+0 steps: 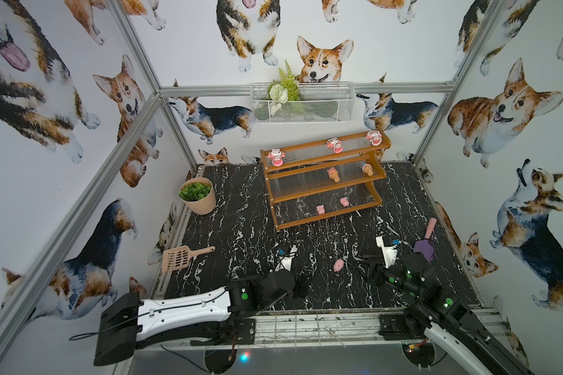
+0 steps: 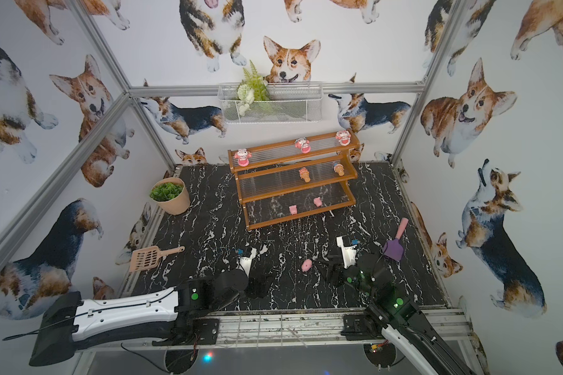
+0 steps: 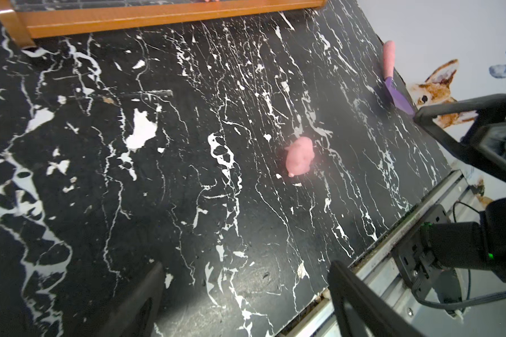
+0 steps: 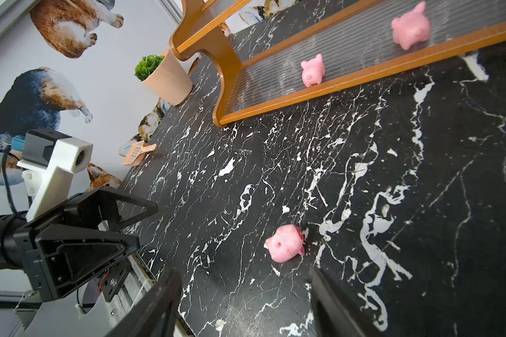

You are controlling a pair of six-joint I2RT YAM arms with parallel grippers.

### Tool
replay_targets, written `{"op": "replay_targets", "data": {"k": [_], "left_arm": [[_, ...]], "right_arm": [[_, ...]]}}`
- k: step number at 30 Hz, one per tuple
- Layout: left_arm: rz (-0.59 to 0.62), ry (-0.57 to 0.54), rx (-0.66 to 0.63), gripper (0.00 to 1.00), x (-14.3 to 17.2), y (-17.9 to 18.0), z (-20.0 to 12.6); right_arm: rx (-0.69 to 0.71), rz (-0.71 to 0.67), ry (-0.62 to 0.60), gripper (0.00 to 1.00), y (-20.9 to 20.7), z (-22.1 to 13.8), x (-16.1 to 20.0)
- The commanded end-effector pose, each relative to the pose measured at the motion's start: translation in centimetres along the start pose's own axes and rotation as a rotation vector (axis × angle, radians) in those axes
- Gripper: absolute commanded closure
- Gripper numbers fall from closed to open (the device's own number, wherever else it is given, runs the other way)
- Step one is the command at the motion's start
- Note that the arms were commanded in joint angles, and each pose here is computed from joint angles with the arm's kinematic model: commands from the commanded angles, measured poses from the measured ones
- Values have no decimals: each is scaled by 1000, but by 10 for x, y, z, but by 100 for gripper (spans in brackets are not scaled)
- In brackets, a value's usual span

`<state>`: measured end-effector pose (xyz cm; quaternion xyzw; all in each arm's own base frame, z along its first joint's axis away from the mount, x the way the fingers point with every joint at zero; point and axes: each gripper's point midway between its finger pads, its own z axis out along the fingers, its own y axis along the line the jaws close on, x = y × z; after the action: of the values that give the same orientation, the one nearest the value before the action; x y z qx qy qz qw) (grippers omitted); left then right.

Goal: Organize plastic toys on shelves
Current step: Move the plastic toy to the center of the board, then pick up the plastic toy at the center of the board.

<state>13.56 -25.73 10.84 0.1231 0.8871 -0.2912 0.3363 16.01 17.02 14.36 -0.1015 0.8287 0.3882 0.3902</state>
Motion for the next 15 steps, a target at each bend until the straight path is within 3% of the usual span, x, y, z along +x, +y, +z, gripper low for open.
{"op": "replay_targets", "data": {"k": [1, 6, 15], "left_arm": [[57, -22, 72, 9, -3, -15, 1], [45, -44, 126, 9, 5, -13, 2], [117, -7, 213, 9, 14, -24, -8]], "right_arm": [[12, 37, 36, 26, -6, 4, 11], [58, 94, 41, 27, -17, 8, 16], [61, 179, -65, 27, -24, 1, 10]]}}
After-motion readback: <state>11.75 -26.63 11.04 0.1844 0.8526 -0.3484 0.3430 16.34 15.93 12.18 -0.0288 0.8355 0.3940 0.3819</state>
